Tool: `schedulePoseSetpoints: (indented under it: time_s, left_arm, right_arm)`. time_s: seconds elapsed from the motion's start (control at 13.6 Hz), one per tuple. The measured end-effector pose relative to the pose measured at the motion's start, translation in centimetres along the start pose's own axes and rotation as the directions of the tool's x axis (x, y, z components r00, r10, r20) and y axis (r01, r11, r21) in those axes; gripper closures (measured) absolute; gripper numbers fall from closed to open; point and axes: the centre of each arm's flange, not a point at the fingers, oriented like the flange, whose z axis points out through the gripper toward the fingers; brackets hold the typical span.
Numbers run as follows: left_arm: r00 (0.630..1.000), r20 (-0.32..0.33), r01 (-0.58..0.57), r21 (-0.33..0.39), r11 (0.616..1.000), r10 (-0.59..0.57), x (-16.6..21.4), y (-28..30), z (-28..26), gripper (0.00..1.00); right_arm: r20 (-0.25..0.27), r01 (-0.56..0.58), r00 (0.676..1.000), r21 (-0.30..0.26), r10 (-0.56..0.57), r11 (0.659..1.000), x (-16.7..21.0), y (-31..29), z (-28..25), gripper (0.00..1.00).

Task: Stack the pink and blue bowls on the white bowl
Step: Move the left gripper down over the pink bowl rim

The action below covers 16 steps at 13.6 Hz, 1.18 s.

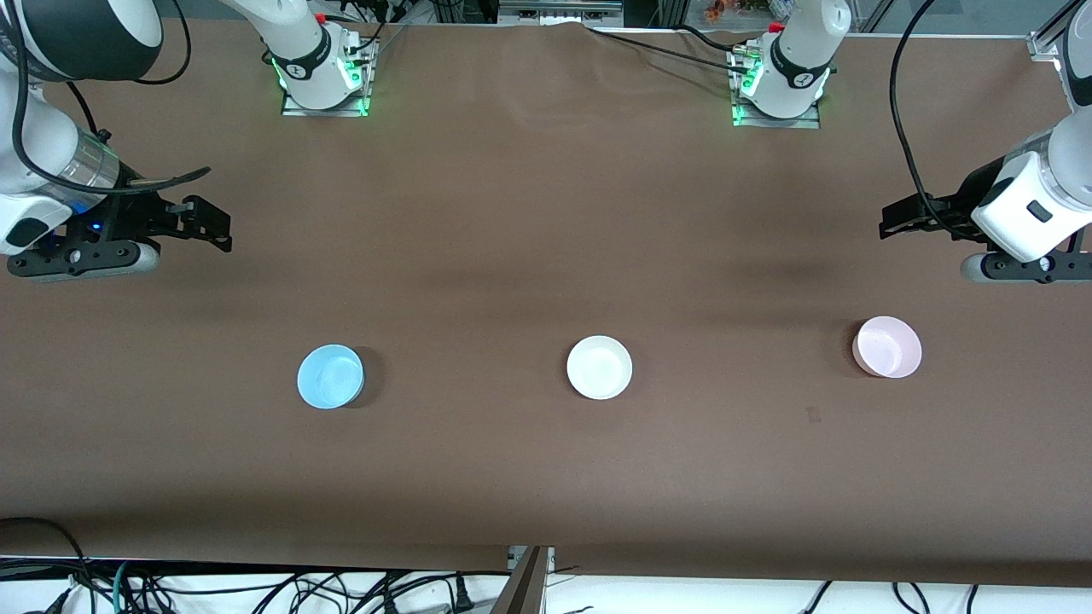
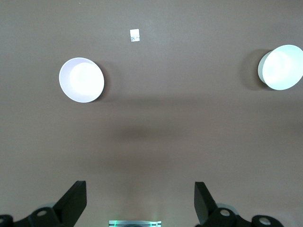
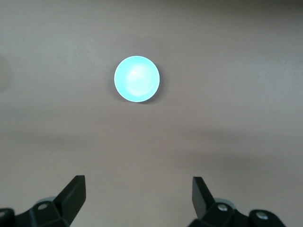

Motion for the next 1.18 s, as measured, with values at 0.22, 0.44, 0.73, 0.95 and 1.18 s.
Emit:
schedulePoseSetpoints:
  time_s: [0.22,0.44,0.73,0.95,1.18]
  left_arm:
    - [1.000,0.000,0.000,0.000,1.000,0.000,0.0,0.0,0.0,0.00]
    - [1.000,-0.001,0.015,0.000,1.000,-0.015,0.5,-0.8,0.4,0.00]
    - [0.997,0.008,0.076,-0.005,0.997,-0.076,5.3,-6.9,7.3,0.00]
    - [0.999,-0.016,0.036,-0.015,0.999,-0.036,8.9,-11.6,15.4,0.00]
    - [0.998,-0.049,-0.028,-0.049,0.998,0.026,10.7,-16.1,21.4,0.00]
  right_arm:
    - [0.016,-0.008,1.000,-0.001,0.008,1.000,-0.1,0.5,0.4,0.00]
    - [0.027,-0.029,0.999,-0.003,0.029,1.000,-0.2,1.7,0.9,0.00]
    - [0.037,-0.019,0.999,-0.003,0.019,1.000,-0.3,1.1,0.9,0.00]
    - [0.025,-0.018,1.000,0.000,0.018,1.000,-0.2,1.1,0.8,0.00]
    - [0.012,-0.020,1.000,0.025,0.020,0.999,-0.1,0.8,0.5,0.00]
